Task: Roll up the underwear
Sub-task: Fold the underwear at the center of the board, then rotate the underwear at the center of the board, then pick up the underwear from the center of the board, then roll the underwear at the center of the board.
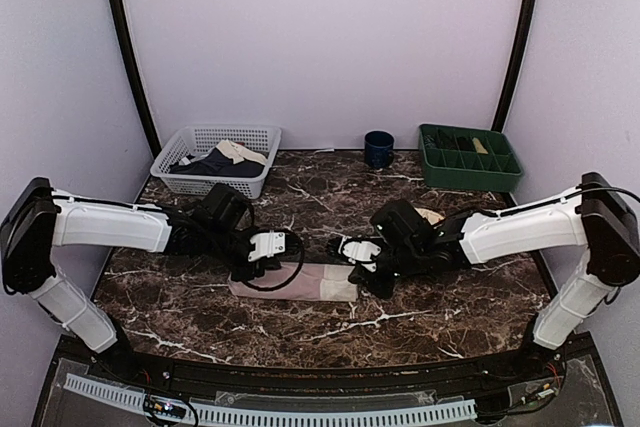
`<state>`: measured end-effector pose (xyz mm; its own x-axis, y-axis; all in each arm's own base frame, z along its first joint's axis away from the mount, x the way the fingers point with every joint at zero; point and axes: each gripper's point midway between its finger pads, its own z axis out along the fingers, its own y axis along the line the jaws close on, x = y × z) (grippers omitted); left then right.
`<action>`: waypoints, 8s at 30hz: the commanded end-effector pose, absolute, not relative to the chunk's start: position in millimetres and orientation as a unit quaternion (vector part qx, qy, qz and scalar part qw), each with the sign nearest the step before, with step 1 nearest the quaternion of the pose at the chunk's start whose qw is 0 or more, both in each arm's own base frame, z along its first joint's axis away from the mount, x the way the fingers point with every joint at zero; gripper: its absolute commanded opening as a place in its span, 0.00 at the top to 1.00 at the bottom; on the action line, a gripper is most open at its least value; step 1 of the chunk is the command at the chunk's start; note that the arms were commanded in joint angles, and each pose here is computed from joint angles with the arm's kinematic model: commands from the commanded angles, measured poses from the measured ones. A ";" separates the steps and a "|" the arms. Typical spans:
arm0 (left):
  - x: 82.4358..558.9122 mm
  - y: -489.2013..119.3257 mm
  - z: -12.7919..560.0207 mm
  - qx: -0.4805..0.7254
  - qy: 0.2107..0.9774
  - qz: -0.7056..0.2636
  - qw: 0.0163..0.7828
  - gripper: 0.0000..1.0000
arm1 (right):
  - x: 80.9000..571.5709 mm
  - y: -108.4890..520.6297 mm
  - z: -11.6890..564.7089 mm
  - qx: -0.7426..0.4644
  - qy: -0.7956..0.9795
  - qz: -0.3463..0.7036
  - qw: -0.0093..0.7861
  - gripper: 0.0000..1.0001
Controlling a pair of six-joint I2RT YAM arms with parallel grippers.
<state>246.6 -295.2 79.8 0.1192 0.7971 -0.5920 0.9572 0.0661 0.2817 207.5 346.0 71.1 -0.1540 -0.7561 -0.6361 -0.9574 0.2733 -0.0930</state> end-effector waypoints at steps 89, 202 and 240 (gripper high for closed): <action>254.0 -214.8 17.0 0.208 0.966 -0.060 0.139 0.79 | 250.5 341.1 -3.1 -0.459 0.871 0.142 0.098 1.00; 98.3 -329.7 41.2 0.633 0.687 -0.284 0.215 1.00 | 116.9 425.2 31.8 -0.483 0.744 0.457 -0.057 0.91; 162.2 -331.7 82.3 0.530 0.730 -0.355 0.245 1.00 | 139.2 402.5 -1.5 -0.471 0.775 0.417 -0.067 0.92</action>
